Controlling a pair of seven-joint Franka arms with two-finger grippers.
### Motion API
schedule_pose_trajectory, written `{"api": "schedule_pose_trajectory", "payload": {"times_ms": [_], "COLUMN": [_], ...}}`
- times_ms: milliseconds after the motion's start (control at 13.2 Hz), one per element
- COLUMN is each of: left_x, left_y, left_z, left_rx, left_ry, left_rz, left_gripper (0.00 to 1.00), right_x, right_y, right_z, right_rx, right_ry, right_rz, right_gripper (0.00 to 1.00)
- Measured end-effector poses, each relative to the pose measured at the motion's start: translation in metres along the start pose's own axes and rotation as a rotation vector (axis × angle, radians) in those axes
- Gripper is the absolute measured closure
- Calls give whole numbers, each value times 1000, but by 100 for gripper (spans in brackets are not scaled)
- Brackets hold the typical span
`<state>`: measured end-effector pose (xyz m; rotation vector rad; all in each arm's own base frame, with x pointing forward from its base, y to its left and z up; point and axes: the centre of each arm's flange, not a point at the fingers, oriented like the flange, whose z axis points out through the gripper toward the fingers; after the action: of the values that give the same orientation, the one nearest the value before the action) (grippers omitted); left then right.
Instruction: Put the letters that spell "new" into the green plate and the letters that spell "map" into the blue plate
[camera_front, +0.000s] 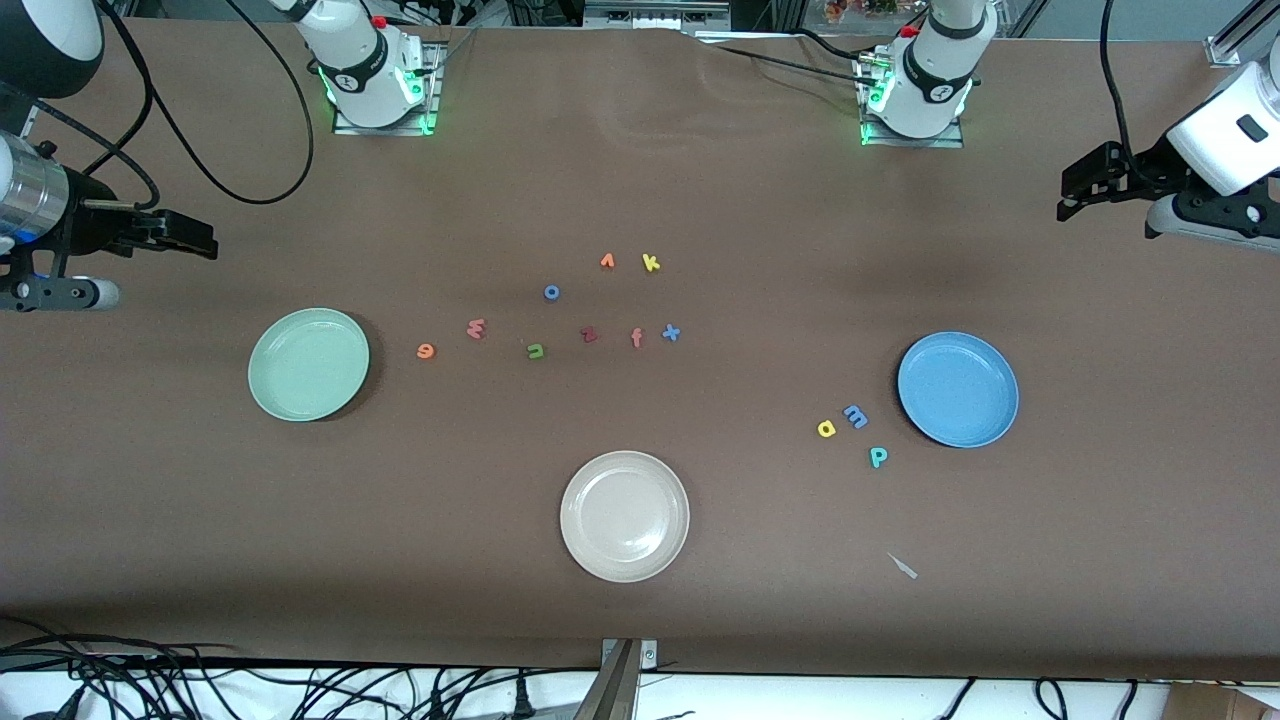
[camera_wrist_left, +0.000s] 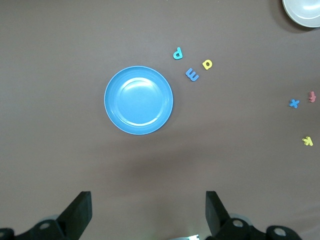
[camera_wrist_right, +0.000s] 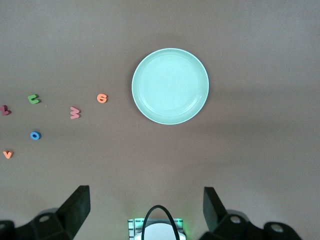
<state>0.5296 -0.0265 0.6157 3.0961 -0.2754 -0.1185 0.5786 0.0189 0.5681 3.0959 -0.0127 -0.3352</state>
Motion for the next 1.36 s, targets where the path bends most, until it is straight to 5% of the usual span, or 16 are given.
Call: {"api": "schedule_pose_trajectory", "payload": {"times_ms": [1362], "left_x": [3], "left_y": [2], "left_z": [-1], "left_rx": [44], "left_ry": [-4], "left_rz": [13], "left_gripper": [0], "right_x": [0], "right_y": [0], "right_z": [0], "right_rx": [0], "right_ry": [0], "right_rz": [0], "right_gripper": [0]}}
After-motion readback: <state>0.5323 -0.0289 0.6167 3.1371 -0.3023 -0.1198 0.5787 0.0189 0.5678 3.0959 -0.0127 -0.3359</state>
